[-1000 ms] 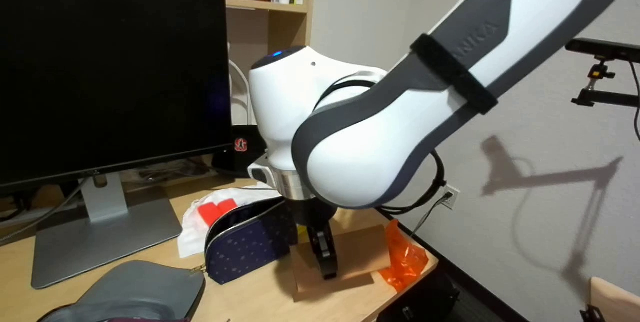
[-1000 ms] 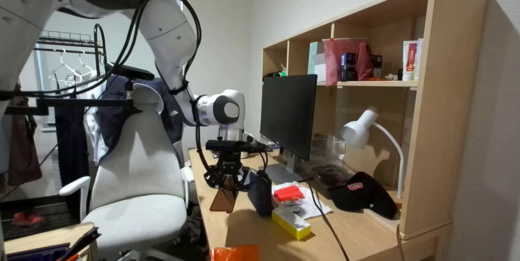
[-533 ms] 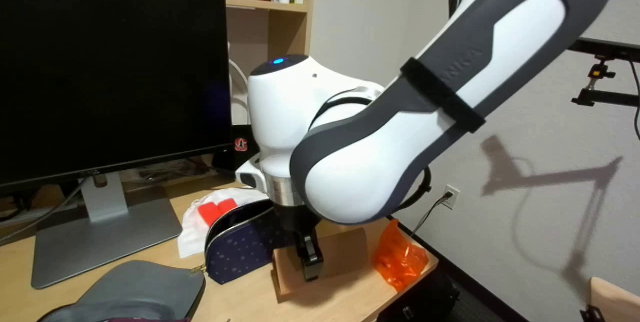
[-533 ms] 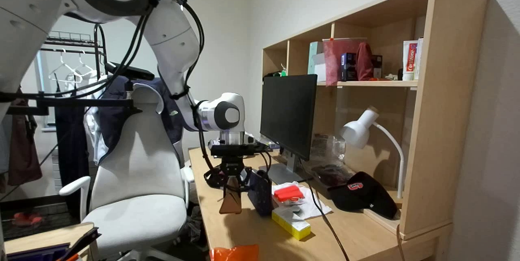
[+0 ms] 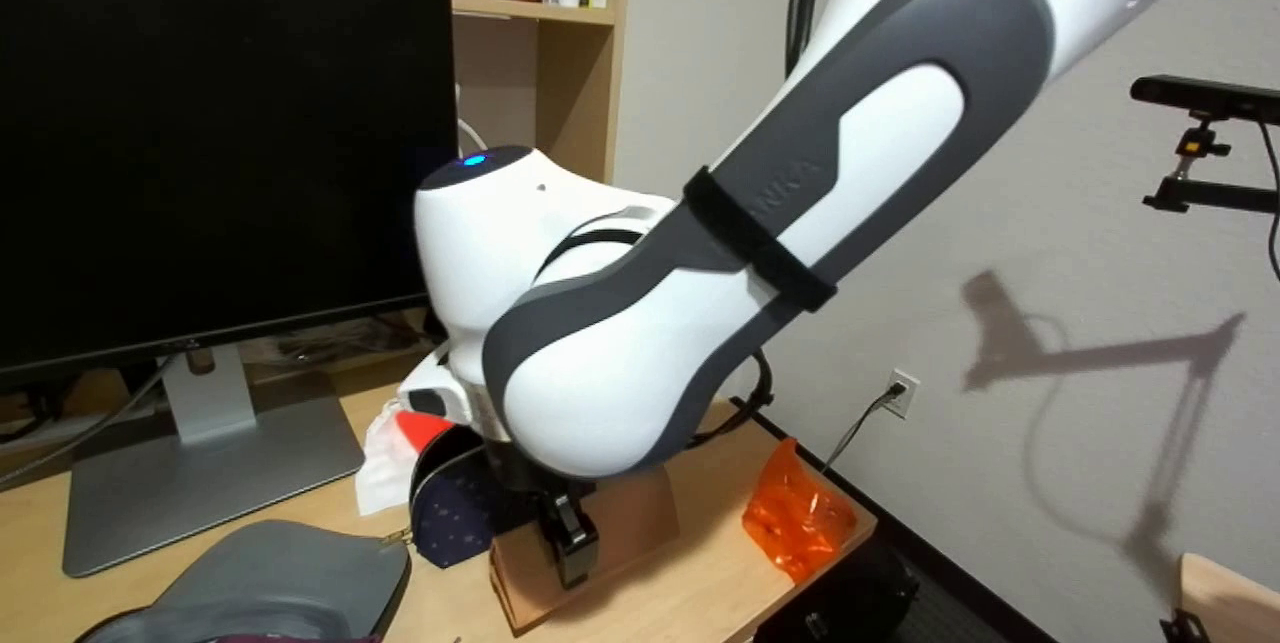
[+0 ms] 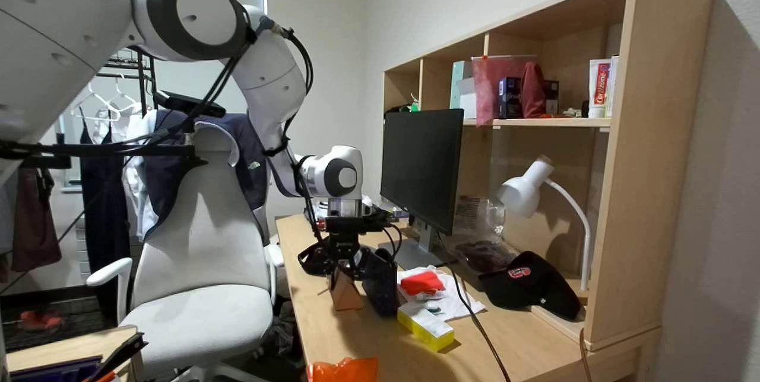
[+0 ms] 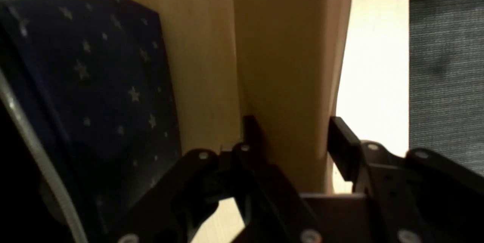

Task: Move the brown case to the left

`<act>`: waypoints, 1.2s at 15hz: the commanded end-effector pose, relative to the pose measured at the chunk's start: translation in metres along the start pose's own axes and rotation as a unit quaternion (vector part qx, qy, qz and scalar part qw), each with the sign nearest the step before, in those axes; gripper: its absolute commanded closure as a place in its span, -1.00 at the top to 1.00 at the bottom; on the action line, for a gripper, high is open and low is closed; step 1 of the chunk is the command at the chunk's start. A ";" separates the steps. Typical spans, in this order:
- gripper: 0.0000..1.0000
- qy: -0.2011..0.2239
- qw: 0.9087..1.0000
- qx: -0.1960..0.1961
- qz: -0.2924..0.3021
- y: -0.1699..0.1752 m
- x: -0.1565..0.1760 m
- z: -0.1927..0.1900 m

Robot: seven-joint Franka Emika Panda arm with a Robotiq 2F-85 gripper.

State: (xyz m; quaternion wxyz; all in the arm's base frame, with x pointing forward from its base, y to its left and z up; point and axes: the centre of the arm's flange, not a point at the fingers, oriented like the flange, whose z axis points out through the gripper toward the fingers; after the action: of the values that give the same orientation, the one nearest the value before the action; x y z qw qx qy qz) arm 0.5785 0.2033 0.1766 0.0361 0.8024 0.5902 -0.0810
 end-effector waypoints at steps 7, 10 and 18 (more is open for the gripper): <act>-0.52 -0.002 1.000 0.007 -0.015 0.021 0.041 0.018; -0.52 -0.006 1.000 0.014 -0.016 0.021 0.039 0.024; 0.72 -0.018 0.999 0.020 -0.017 0.018 0.038 0.025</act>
State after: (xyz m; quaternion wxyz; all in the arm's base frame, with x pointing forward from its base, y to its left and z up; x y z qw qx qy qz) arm 0.6010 0.2285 0.1450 0.0258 0.7893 0.6057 -0.0976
